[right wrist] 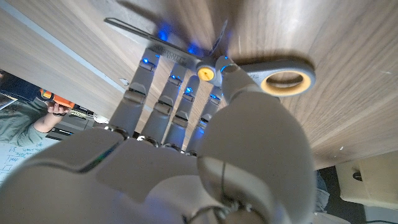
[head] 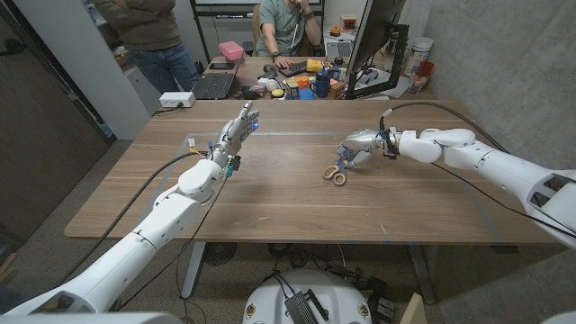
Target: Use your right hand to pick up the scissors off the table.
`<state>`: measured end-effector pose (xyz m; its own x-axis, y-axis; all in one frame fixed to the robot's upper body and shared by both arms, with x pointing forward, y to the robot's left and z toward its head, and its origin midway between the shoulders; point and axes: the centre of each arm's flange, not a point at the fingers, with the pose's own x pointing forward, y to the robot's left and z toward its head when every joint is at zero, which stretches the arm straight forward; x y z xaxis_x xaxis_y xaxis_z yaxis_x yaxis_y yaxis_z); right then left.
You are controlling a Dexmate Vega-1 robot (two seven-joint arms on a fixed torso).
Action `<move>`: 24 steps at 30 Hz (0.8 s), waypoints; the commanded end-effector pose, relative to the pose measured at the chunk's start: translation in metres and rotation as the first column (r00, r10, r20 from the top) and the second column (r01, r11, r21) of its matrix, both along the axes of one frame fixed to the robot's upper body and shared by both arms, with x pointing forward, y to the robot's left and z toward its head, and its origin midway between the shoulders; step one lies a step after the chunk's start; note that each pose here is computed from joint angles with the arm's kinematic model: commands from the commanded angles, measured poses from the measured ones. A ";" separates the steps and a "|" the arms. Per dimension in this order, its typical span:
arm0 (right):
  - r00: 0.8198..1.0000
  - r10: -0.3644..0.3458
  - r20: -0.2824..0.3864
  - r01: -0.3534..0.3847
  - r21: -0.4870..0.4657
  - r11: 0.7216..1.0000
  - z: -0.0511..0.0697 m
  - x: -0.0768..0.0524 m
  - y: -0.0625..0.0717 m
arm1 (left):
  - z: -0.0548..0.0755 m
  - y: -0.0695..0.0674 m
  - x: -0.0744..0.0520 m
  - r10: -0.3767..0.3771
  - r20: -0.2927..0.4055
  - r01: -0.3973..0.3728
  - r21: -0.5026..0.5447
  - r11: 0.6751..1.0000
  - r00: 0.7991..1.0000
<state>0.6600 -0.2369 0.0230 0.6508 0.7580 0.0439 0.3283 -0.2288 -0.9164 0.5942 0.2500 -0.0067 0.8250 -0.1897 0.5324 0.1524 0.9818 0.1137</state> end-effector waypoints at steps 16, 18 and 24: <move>0.994 0.006 0.113 -0.007 0.004 1.000 0.061 -0.040 0.002 | -0.002 0.004 0.012 -0.021 0.015 0.021 -0.026 0.999 1.000; 0.991 0.010 0.132 -0.009 -0.011 1.000 0.068 -0.046 0.002 | -0.002 0.005 0.013 -0.021 0.017 0.022 -0.027 0.999 1.000; 0.987 0.024 0.160 -0.021 -0.023 1.000 0.092 -0.062 0.004 | -0.006 0.004 0.016 -0.031 0.016 0.032 -0.026 0.999 0.999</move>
<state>0.6227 -0.2340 0.0824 0.6318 0.7656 0.1210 0.4281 -0.2144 -0.8779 0.6053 0.2535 -0.0088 0.8137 -0.1959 0.5473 0.1725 0.9805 0.0945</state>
